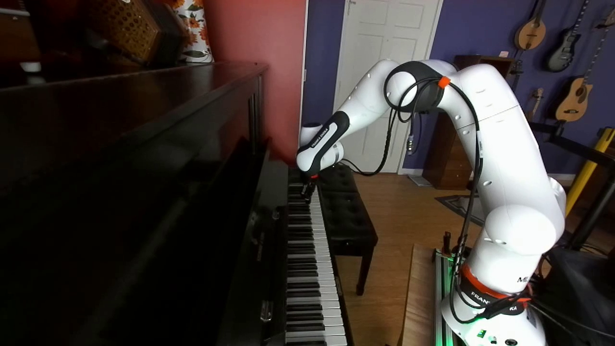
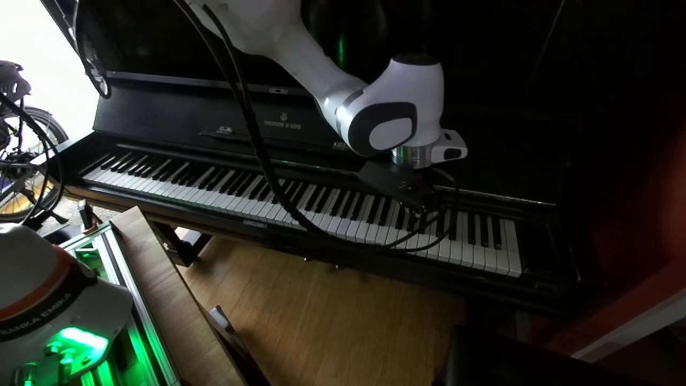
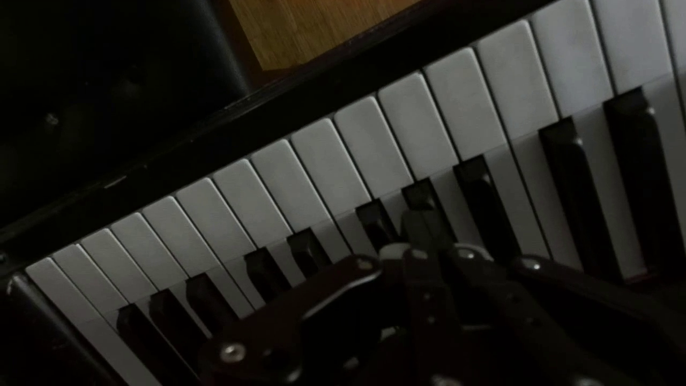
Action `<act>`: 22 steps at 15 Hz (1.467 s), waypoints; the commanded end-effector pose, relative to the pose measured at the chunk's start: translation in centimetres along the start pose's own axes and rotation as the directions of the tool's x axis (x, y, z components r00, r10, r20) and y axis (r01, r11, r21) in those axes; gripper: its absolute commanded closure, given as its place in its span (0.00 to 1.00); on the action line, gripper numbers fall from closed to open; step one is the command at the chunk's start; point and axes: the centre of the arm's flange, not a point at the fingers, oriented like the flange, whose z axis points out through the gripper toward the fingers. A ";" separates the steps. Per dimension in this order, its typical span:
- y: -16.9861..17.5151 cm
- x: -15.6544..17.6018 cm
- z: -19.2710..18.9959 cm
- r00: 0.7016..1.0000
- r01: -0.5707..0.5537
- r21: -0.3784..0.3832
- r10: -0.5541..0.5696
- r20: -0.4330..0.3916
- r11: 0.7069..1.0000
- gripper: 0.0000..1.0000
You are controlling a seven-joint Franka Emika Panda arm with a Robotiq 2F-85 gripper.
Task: Push the right most c sharp key on the piano
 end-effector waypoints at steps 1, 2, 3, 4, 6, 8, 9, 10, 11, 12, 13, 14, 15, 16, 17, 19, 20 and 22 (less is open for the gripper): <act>1.3 1.3 1.4 0.998 -0.058 0.015 0.058 0.001 0.998 1.00; 1.4 1.4 1.6 0.997 -0.072 0.015 0.072 0.001 0.997 1.00; 1.4 1.5 1.7 0.996 -0.084 0.017 0.084 0.001 0.996 1.00; 1.4 1.6 1.9 0.995 -0.095 0.019 0.095 0.003 0.995 1.00; 1.5 1.8 2.1 0.993 -0.117 0.022 0.116 0.004 0.993 1.00; 1.5 2.0 2.4 0.991 -0.133 0.023 0.133 0.006 0.991 1.00; 1.5 2.0 2.5 0.990 -0.141 0.023 0.141 0.006 0.990 1.00; 1.5 2.1 2.6 0.989 -0.146 0.024 0.146 0.007 0.989 1.00; 1.6 2.1 2.7 0.989 -0.151 0.024 0.150 0.008 0.988 1.00; 1.5 2.2 2.8 0.988 -0.155 0.025 0.155 0.010 0.988 1.00; 1.5 2.2 3.0 0.987 -0.157 0.025 0.157 0.013 0.987 1.00; 1.5 2.2 3.1 0.987 -0.159 0.024 0.159 0.017 0.987 1.00; 1.5 2.2 3.3 0.987 -0.161 0.026 0.160 0.022 0.987 1.00; 1.4 2.2 3.5 0.987 -0.162 0.027 0.161 0.027 0.986 1.00; 1.4 2.2 3.7 0.986 -0.162 0.026 0.162 0.031 0.986 1.00; 1.4 2.2 4.1 0.986 -0.165 0.025 0.164 0.039 0.986 1.00; 1.5 2.1 4.3 0.985 -0.166 0.024 0.165 0.041 0.986 1.00; 1.5 2.1 4.3 0.985 -0.167 0.023 0.166 0.045 0.986 1.00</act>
